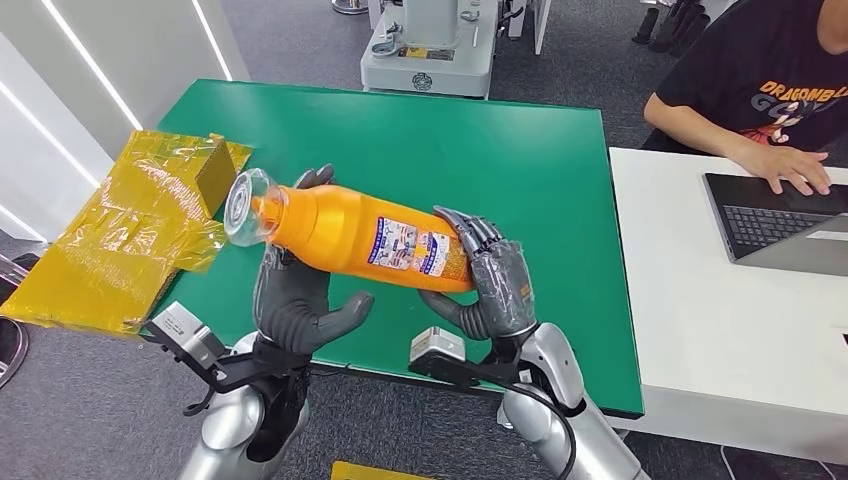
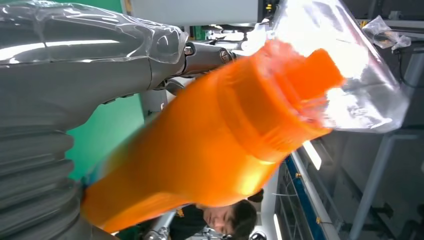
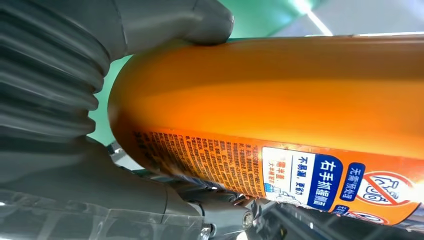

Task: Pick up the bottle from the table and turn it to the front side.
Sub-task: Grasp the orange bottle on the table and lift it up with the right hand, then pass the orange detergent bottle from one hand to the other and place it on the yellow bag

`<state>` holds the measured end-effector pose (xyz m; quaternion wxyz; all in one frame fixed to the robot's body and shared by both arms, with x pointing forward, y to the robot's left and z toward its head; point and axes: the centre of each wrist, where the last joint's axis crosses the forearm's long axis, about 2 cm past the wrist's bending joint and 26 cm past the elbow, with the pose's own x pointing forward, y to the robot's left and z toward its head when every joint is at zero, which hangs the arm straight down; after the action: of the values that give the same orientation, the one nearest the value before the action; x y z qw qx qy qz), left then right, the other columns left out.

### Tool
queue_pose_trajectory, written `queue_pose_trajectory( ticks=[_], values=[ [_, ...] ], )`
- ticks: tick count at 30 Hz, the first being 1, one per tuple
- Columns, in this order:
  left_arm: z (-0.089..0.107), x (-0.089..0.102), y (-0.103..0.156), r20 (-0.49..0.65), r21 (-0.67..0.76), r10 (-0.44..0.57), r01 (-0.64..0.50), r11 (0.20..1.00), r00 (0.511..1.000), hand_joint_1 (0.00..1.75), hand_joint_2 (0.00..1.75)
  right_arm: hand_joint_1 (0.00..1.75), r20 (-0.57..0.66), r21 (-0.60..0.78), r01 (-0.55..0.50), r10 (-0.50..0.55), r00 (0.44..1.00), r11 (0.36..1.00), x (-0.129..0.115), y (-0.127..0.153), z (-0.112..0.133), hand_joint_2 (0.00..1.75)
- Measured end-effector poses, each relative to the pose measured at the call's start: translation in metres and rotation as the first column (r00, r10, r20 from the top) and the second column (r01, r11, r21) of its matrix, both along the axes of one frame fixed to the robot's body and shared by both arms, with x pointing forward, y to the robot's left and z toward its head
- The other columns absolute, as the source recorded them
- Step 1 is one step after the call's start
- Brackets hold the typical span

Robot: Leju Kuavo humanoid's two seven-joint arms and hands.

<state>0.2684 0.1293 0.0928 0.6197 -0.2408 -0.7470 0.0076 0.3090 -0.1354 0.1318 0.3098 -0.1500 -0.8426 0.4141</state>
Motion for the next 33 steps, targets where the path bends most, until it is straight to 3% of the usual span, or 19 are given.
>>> queue_pose_trajectory(
  ticks=[19, 31, 33],
  values=[
    [-0.002, -0.001, 0.011, -0.005, 0.047, 0.08, -0.08, 0.996, 0.997, 0.0, 1.75, 1.75, -0.168, -0.116, -0.143, 0.122, 0.978, 0.983, -0.001, -0.003, -0.009, 1.75],
    [-0.003, -0.004, 0.02, -0.001, 0.075, 0.123, -0.123, 0.99, 0.992, 0.0, 1.75, 1.75, -0.236, -0.17, -0.166, 0.123, 0.964, 0.971, -0.002, -0.013, -0.015, 1.75],
    [-0.003, -0.004, 0.02, 0.0, 0.078, 0.126, -0.126, 0.989, 0.992, 0.85, 1.75, 1.75, -0.239, -0.173, -0.164, 0.12, 0.964, 0.971, -0.003, -0.014, -0.016, 1.75]
  ],
)
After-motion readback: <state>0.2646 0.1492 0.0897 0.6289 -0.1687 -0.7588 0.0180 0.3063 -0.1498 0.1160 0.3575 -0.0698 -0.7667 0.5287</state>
